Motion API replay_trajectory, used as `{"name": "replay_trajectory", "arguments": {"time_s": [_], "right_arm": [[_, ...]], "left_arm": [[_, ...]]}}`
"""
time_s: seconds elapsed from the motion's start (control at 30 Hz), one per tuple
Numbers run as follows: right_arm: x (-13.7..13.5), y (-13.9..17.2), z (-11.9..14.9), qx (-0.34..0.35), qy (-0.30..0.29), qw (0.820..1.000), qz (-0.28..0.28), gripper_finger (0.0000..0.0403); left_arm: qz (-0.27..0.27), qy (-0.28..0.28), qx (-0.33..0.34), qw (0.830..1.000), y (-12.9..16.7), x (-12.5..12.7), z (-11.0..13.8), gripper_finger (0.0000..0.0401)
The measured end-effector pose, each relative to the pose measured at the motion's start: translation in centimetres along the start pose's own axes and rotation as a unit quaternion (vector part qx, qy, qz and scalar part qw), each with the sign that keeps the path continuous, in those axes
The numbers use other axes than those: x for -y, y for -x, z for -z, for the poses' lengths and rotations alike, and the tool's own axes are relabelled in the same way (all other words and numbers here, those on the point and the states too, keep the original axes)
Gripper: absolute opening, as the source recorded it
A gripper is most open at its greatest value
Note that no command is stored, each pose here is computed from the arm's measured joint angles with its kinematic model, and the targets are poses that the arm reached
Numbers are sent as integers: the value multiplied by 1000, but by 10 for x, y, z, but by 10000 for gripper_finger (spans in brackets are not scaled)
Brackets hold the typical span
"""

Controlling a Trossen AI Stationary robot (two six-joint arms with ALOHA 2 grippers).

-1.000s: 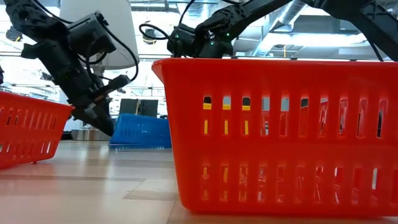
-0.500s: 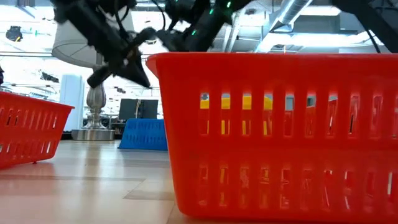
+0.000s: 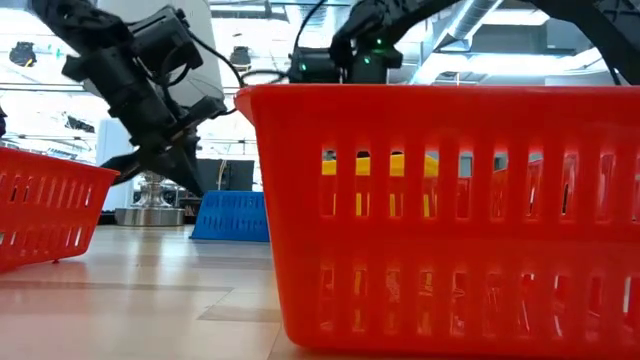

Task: Stack baskets by color
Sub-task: Stack the left blue bin on the blue bin

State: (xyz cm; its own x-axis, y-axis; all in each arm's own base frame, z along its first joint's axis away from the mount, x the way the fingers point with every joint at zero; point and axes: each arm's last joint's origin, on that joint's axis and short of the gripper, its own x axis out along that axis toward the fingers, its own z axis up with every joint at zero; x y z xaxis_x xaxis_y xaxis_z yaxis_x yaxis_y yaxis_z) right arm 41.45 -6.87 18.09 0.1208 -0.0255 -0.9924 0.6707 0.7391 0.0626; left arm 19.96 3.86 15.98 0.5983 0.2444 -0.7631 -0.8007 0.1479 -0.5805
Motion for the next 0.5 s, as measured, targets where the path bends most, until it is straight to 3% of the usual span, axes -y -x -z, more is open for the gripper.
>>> {"name": "replay_trajectory", "arguments": {"time_s": [0.1,0.3,0.5], "right_arm": [[-4,-7,4,3,3,1000,-5,1],[-19,-7,-2,51,-11,997,-65,1],[-19,-6,-8,75,-23,994,-78,1]], "left_arm": [[10,11,2,1000,-1,-1,0,0],[12,18,1,1000,-10,-2,2,0],[30,23,-13,999,-36,1,1,0]]}}
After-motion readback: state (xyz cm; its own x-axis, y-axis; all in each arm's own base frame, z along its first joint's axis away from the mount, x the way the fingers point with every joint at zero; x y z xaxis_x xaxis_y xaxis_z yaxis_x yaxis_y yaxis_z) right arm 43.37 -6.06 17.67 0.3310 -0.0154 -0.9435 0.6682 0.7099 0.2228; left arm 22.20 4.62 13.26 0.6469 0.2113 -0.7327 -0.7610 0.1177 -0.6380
